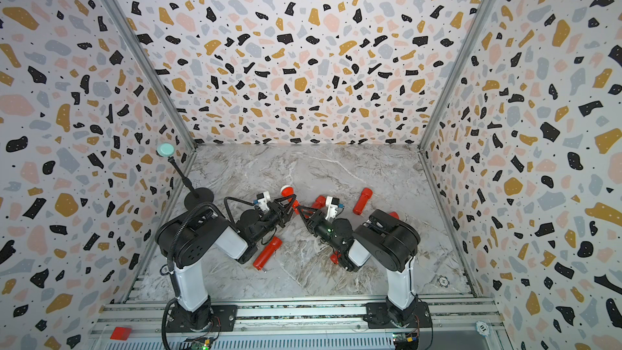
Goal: Close the plug at the bottom of the flashlight
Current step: Close the plug of the flashlight.
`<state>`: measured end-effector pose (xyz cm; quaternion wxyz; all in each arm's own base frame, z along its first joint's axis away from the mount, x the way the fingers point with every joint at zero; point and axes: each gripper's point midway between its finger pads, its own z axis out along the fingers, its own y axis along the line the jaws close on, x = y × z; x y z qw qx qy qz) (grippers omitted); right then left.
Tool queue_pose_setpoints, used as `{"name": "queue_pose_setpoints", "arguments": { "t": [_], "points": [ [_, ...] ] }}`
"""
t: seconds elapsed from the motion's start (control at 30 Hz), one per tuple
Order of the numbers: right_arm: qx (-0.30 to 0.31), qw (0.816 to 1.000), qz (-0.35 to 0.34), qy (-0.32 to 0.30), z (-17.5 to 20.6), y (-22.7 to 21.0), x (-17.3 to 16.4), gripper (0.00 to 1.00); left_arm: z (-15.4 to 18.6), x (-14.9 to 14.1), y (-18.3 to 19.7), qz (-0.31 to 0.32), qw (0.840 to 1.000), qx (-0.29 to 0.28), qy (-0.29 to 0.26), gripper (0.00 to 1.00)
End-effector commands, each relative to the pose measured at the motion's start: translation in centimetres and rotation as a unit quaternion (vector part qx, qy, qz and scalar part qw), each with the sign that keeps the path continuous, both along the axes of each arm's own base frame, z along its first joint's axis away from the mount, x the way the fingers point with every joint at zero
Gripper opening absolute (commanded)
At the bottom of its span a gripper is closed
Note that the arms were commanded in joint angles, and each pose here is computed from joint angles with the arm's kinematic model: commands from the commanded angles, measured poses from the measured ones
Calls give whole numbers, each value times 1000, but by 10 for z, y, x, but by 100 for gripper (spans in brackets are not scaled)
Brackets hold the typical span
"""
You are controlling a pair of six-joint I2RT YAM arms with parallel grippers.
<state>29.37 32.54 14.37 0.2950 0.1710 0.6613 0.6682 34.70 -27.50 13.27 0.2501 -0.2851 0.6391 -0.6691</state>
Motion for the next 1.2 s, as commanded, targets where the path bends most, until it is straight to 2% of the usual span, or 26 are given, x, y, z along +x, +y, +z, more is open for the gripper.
{"name": "queue_pose_setpoints", "arguments": {
  "t": [0.0,1.17],
  "points": [
    [92,992,-1,-85,62,-8,-10,50,52,-7,0,-6,994,-63,-87,0],
    [93,993,-5,-68,55,-5,-15,42,54,-8,1,-2,992,-98,-77,0]
  ]
}}
